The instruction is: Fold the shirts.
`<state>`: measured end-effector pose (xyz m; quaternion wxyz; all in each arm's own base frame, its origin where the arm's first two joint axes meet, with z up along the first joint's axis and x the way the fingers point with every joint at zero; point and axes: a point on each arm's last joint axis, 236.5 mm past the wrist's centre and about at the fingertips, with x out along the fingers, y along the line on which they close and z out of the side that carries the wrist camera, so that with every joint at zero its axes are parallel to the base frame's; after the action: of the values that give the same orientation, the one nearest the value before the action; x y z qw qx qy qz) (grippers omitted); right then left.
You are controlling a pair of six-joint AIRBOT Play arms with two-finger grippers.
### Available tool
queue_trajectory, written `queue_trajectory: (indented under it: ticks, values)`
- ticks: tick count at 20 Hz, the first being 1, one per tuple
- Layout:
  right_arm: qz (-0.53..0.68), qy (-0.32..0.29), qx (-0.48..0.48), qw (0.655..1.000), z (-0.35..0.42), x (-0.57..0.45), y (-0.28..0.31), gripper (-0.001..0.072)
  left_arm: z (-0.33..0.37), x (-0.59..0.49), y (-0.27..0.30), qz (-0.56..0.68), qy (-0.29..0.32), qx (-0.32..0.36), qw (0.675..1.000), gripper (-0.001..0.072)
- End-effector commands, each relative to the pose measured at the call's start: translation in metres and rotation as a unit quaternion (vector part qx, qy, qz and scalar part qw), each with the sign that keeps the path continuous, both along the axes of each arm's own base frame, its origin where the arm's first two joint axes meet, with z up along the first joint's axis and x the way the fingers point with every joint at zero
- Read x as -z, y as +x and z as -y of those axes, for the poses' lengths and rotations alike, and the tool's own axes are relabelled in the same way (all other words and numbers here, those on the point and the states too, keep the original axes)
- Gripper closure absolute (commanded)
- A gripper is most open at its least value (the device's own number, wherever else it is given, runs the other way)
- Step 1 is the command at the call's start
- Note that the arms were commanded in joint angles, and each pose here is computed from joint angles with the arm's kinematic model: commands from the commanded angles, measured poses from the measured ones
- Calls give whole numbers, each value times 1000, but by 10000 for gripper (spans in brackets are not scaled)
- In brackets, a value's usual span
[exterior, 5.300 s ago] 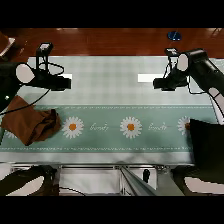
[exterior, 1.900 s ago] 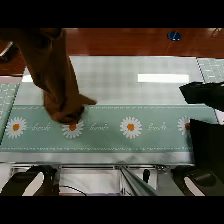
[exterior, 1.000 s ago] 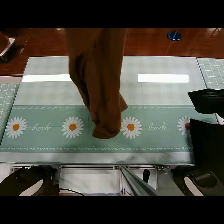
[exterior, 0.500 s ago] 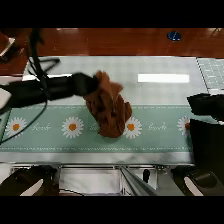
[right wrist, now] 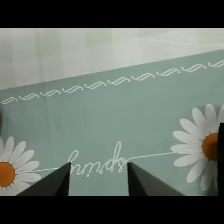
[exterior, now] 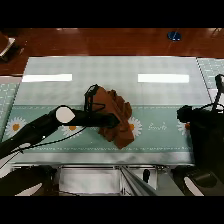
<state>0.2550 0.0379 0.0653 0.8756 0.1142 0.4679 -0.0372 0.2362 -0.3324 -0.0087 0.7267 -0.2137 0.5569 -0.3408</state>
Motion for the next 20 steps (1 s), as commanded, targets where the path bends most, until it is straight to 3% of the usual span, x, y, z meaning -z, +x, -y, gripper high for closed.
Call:
queue_trajectory:
  ticks: [1, 2, 4, 6, 8, 9, 11, 13, 14, 20]
  values:
    - [-27, -4, -9, 1000, -3, 15, -1, 294, -5, 16, -10, -39, 18, 40, 998, 201]
    - [-24, 3, -15, 1000, -7, 9, -1, 294, -15, -4, -4, -43, 8, 53, 998, 201]
    - [-5, -65, -9, 998, 23, -18, 4, 294, -53, -47, 20, -9, 16, 55, 998, 203]
    - [-11, -168, 63, 984, 92, -38, -3, 295, -121, -76, 52, 55, 76, -14, 996, 203]
    - [-48, -189, 131, 972, 133, -25, -22, 296, -202, -73, 68, 81, 165, -115, 976, 203]
    - [-65, -147, 147, 976, 129, -3, -27, 297, -227, -57, 67, 60, 179, -164, 968, 204]
    - [-64, 0, 113, 992, 72, 43, -14, 300, -224, -11, 50, -31, 136, -195, 971, 204]
    - [-39, 128, 62, 989, 10, 60, 1, 303, -194, 23, 36, -101, 79, -167, 978, 204]
    - [-33, 161, 54, 985, -4, 62, 3, 303, -182, 35, 33, -124, 64, -149, 979, 204]
    - [-50, 167, 38, 984, -12, 66, -5, 303, -143, 78, 49, -167, 63, -140, 974, 204]
